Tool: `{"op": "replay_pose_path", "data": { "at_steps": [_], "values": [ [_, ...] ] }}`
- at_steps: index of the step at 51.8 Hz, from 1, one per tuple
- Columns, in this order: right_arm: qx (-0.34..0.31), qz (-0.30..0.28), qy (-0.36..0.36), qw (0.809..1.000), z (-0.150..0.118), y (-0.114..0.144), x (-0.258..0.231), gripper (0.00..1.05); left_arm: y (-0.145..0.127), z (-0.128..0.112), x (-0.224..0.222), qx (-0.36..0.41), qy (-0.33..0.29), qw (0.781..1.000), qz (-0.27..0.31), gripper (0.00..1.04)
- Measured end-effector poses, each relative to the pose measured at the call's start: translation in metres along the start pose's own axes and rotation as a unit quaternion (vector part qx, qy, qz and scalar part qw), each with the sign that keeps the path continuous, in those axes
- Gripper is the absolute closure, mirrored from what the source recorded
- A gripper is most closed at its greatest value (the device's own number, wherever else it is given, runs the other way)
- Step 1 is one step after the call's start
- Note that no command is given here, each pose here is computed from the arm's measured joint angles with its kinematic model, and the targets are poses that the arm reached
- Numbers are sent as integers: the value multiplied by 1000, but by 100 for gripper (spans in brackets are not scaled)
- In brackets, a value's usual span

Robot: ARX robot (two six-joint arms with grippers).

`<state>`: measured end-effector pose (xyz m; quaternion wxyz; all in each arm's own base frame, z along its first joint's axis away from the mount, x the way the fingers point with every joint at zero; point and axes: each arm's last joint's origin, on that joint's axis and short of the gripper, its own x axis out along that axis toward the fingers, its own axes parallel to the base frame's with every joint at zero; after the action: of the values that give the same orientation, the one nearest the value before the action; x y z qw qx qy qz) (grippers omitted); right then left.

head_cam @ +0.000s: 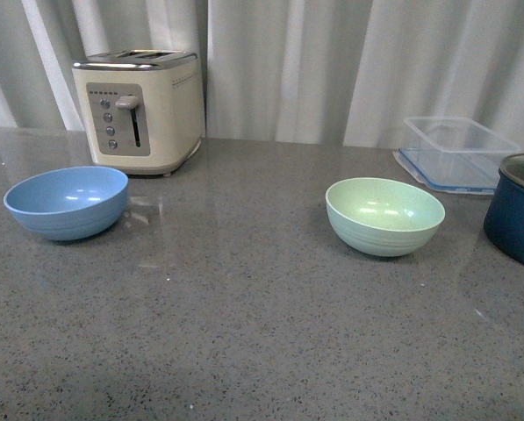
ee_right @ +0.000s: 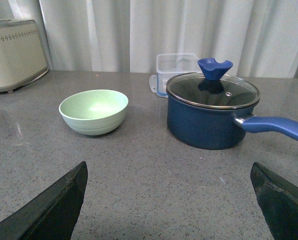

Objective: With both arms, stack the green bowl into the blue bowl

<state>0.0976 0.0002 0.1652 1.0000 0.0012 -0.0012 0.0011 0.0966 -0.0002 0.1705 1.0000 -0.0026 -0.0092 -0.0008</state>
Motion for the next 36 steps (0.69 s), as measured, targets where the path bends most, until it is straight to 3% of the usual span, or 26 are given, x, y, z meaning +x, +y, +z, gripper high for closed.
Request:
{"op": "replay_pose_path", "data": {
  "at_steps": [36],
  "values": [
    [0,0,0,1000,0,0,0,10,0,0,0,0,0,1000,0,7]
  ]
}}
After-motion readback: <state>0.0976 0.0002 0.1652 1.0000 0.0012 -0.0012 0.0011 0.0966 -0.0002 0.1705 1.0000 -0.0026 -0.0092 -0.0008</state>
